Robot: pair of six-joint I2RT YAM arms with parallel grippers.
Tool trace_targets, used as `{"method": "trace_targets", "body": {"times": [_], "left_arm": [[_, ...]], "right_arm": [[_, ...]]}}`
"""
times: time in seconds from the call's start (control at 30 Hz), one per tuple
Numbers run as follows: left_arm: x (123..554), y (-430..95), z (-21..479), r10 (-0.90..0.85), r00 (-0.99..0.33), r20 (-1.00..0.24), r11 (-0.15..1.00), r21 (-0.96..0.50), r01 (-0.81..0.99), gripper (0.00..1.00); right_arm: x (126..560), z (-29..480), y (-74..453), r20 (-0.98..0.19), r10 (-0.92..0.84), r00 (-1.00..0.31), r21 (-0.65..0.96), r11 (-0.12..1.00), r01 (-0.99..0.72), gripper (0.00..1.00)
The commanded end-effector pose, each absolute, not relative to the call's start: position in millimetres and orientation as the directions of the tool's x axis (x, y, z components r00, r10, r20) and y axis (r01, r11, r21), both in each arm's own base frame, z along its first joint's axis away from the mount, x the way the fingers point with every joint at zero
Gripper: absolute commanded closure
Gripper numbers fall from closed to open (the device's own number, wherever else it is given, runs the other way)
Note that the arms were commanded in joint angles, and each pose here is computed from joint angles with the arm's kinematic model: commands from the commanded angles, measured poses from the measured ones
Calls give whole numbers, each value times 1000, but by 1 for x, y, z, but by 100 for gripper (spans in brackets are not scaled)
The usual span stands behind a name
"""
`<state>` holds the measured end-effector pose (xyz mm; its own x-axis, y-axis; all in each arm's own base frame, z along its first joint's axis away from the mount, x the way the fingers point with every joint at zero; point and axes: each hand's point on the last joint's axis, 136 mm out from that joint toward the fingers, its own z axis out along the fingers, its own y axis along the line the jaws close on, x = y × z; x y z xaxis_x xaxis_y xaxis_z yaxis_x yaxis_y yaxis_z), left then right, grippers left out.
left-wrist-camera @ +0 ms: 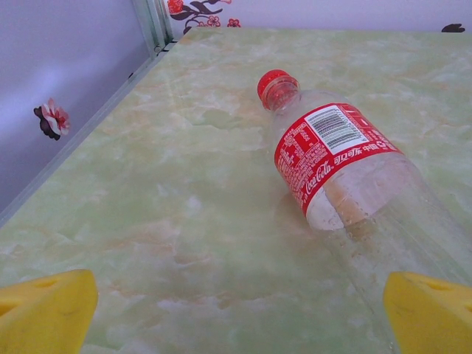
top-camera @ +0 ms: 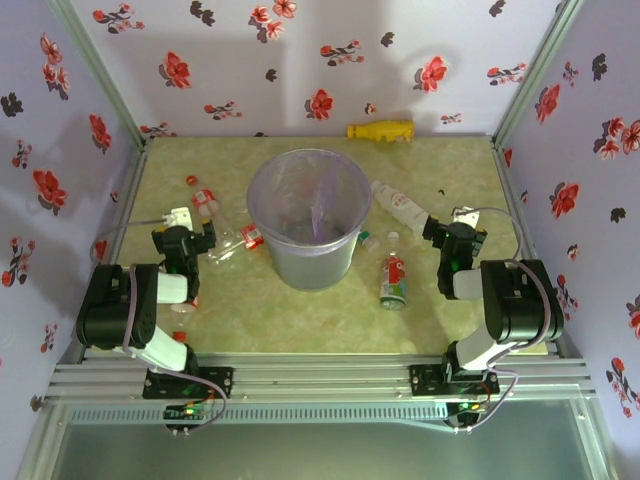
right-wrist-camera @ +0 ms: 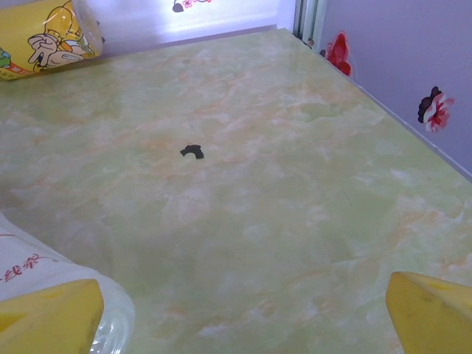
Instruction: Put the plastic bottles in the bin
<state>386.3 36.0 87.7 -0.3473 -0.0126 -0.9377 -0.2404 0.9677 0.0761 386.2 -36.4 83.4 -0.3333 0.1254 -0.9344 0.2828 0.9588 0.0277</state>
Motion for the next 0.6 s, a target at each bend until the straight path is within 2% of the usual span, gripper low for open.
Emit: {"method": "trace_targets", "body": {"times": [0.0, 0.13, 0.27, 0.37, 0.47, 0.57], "left_arm": [[392, 39, 98, -23, -316, -948, 965, 62, -254, 0], [392, 38, 106, -17, -324, -946, 966, 68, -250, 1], [383, 57, 123, -67, -302, -951, 935, 46, -352, 3], [376, 58, 167, -75, -256, -964, 926, 28, -376, 4], [358, 62, 229, -198, -229, -953, 900, -84, -429, 5], [343, 45, 271, -333, -290, -897, 897, -207, -390, 5]], "right_arm": [[391, 87, -37, -937, 131, -324, 36, 959, 282, 1], [391, 88, -38, -938, 131, -320, 38, 959, 282, 1], [392, 101, -40, -933, 138, -332, 37, 956, 293, 1], [392, 119, -40, -924, 132, -358, 21, 955, 297, 1], [385, 144, -38, -895, 162, -416, 29, 951, 307, 1], [374, 164, -27, -848, 166, -502, 22, 959, 281, 1]]}}
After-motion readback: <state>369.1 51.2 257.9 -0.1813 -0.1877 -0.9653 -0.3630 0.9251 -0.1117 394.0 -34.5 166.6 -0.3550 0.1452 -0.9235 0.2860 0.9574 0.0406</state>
